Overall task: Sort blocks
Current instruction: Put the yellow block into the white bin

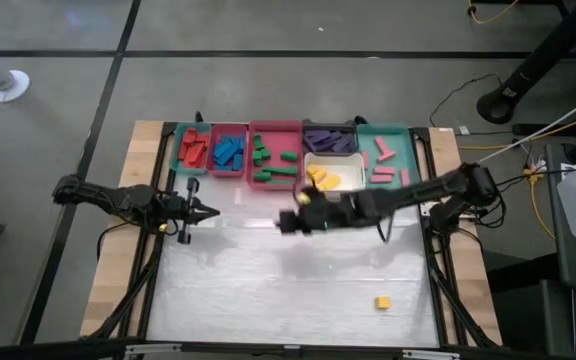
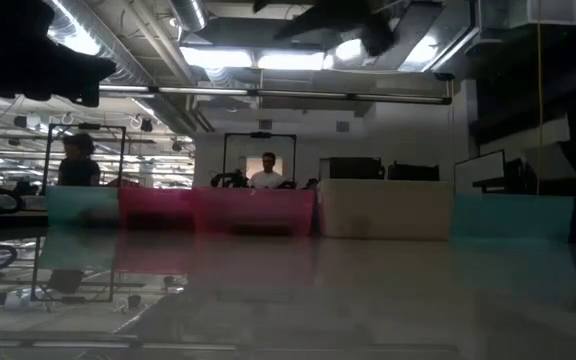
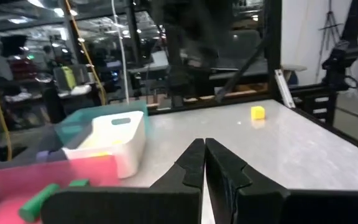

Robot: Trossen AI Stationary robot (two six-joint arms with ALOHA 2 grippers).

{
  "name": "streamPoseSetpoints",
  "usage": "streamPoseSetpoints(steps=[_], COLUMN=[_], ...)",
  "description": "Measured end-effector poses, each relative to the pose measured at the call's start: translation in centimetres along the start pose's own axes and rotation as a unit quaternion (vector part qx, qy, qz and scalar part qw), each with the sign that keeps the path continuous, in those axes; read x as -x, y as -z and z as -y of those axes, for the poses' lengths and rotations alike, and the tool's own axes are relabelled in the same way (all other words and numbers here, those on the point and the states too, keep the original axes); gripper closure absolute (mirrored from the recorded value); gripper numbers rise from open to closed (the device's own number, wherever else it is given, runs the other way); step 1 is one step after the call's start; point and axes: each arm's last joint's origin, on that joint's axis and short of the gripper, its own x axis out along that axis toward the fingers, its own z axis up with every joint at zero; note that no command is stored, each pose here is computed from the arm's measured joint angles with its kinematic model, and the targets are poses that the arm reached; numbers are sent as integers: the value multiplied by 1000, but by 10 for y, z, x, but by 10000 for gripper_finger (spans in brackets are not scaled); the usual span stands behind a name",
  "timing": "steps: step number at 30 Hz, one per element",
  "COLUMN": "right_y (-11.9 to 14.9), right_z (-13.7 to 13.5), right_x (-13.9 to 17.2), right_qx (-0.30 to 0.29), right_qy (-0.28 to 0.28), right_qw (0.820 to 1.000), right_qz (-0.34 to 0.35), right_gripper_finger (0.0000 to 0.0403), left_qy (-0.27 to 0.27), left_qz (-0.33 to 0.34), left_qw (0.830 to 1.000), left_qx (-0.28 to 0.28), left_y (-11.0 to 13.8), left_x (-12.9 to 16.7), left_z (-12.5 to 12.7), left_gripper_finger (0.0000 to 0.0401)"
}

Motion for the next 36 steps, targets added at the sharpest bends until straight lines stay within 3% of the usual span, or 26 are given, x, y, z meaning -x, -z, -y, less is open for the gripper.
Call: streamPoseSetpoints(steps=[5,9,12,16,21,31,36], right_y=[58,98,121,142,158,173,172], right_z=[11,24,34,46,54,58,64], right_x=[16,35,50,68,82,92,91], right_qx=[-117,-226,-257,-253,-236,-176,-163], right_qy=[85,180,260,333,370,363,378], right_qw=[986,949,914,889,879,890,886], right_qz=[-79,-129,-175,-187,-187,-213,-211], right_gripper_finger=[254,254,254,254,254,252,232], left_qy=[-19,-20,-15,-12,-12,-5,-5], left_qz=[-3,-4,-5,-5,-5,-5,-5], left_qw=[1000,1000,1000,1000,1000,1000,1000], left_qx=[-7,5,6,7,21,29,29], left_y=[1,1,1,2,2,2,2], left_x=[0,-1,-1,-1,-1,-1,-1], left_z=[-4,-6,-6,-6,-6,-5,-5], left_gripper_finger=[400,400,400,400,400,400,400])
